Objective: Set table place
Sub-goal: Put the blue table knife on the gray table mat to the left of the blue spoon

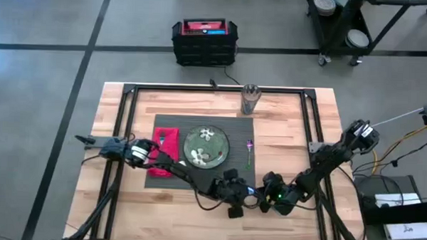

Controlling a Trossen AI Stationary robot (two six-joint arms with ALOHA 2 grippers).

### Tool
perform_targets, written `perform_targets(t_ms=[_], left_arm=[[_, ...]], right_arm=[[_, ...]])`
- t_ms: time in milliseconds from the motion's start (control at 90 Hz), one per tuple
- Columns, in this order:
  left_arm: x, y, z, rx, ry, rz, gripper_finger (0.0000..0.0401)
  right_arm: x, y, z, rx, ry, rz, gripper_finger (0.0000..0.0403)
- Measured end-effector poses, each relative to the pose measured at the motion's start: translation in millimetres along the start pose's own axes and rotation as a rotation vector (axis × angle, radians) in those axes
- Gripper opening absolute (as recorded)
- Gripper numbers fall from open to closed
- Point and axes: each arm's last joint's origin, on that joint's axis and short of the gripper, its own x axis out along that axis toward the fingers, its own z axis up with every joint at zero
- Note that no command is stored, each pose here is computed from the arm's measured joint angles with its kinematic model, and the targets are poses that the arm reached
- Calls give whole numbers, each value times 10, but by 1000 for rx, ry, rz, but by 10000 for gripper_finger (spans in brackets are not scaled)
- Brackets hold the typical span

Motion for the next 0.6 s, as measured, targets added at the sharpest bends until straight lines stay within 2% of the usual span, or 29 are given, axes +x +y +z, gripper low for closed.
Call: perform_targets(t_ms=[111,189,344,600], left_arm=[[-20,-27,14,238,-33,73,77],[-25,-34,23,362,-41,94,77],[58,-43,-50,458,-22,89,77],[221,-54,-88,504,-80,84,77]], right_arm=[[0,-1,-1,-20,1,-1,150],[-1,0,-1,-17,1,0,154],[12,-2,3,2,-4,-1,156],[86,0,4,21,-15,9,160]])
